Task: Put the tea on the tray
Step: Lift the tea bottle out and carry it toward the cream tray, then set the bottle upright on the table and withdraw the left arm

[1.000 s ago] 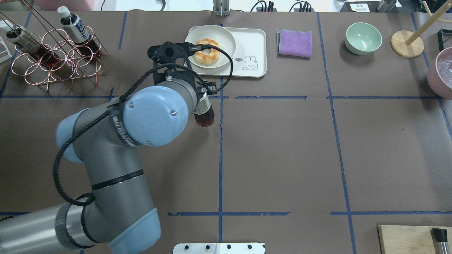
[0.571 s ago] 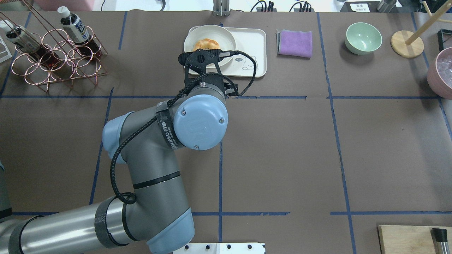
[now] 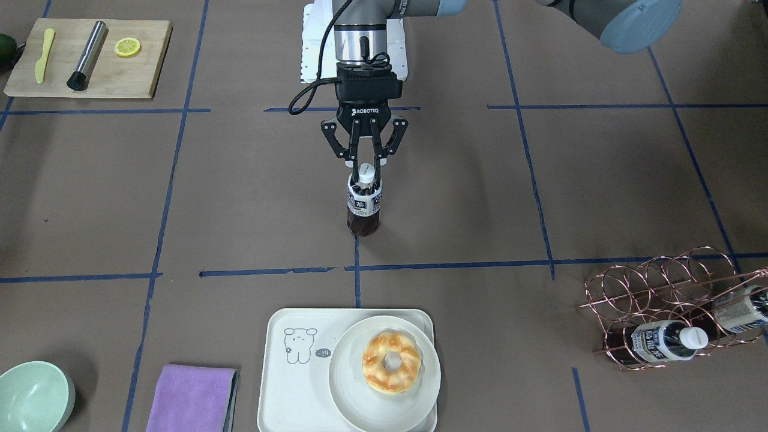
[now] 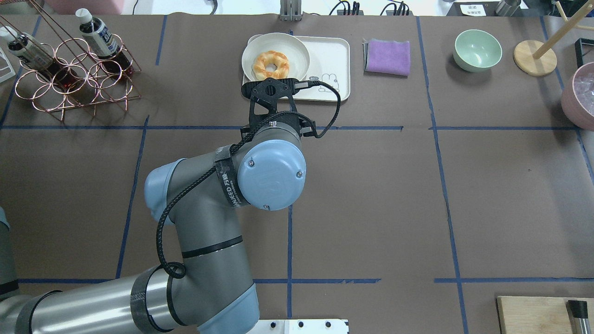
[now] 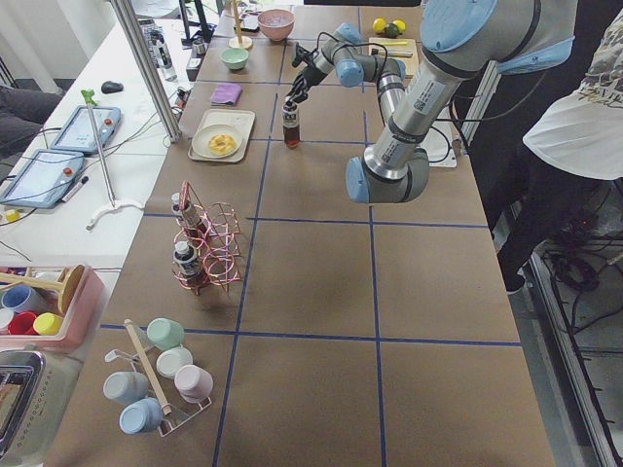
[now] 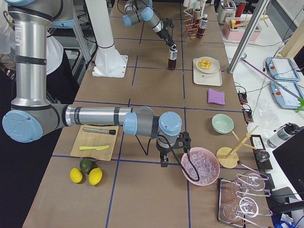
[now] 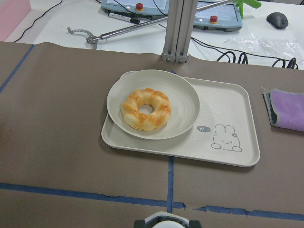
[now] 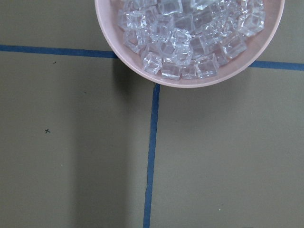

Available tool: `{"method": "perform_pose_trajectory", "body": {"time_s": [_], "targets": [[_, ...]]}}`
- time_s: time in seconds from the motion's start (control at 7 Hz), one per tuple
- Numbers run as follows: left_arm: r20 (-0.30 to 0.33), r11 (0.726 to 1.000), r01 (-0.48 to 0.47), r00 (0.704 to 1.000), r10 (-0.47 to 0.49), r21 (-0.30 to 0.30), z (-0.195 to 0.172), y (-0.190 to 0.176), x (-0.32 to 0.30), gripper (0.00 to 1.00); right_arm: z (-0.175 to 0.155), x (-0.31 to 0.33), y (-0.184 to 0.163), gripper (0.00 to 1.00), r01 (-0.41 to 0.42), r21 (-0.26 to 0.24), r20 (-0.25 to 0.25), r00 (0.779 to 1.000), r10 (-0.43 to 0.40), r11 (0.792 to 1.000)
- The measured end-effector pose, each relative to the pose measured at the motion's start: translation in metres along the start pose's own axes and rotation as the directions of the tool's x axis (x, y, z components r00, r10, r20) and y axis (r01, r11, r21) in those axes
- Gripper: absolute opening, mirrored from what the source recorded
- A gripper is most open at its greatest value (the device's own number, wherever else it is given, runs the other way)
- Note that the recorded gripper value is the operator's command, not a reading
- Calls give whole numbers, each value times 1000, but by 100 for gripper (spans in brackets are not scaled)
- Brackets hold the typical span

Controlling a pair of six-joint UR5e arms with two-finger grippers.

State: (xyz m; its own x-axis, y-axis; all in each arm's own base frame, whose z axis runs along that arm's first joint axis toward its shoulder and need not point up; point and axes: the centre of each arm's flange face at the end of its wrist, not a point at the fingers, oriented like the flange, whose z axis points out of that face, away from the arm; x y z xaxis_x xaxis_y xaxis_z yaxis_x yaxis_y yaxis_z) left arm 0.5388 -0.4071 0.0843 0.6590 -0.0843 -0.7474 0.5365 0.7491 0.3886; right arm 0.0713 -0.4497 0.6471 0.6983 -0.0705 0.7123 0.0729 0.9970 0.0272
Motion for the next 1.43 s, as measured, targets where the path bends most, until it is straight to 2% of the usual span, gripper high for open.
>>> {"method": "perform_pose_trajectory", "body": {"time_s": [0.14,0.29,0.71,1.0,1.14,1.43], "targets": [[0,1000,-4,1000,4,-1,0,2,0,89,0,0,0,100,0,0,0,1000,0,1000],[0,1000,-7,1000,7,-3,0,2,0,100,0,0,0,100,0,0,0,1000,0,1000],[-22,999,-35,999,35,-1,-12,-5,-2,100,0,0,0,100,0,0,0,1000,0,1000],[-53,993,-121,991,121,2,-35,-12,-38,100,-1,-1,-1,100,1,1,0,1000,-1,1000],[-60,986,-166,985,165,-20,-40,-18,-68,100,-1,-2,-1,100,3,3,0,1000,-3,1000],[-48,970,-197,980,192,-142,-31,-41,-147,100,-4,-9,-3,100,5,11,25,1000,-5,1000]]}}
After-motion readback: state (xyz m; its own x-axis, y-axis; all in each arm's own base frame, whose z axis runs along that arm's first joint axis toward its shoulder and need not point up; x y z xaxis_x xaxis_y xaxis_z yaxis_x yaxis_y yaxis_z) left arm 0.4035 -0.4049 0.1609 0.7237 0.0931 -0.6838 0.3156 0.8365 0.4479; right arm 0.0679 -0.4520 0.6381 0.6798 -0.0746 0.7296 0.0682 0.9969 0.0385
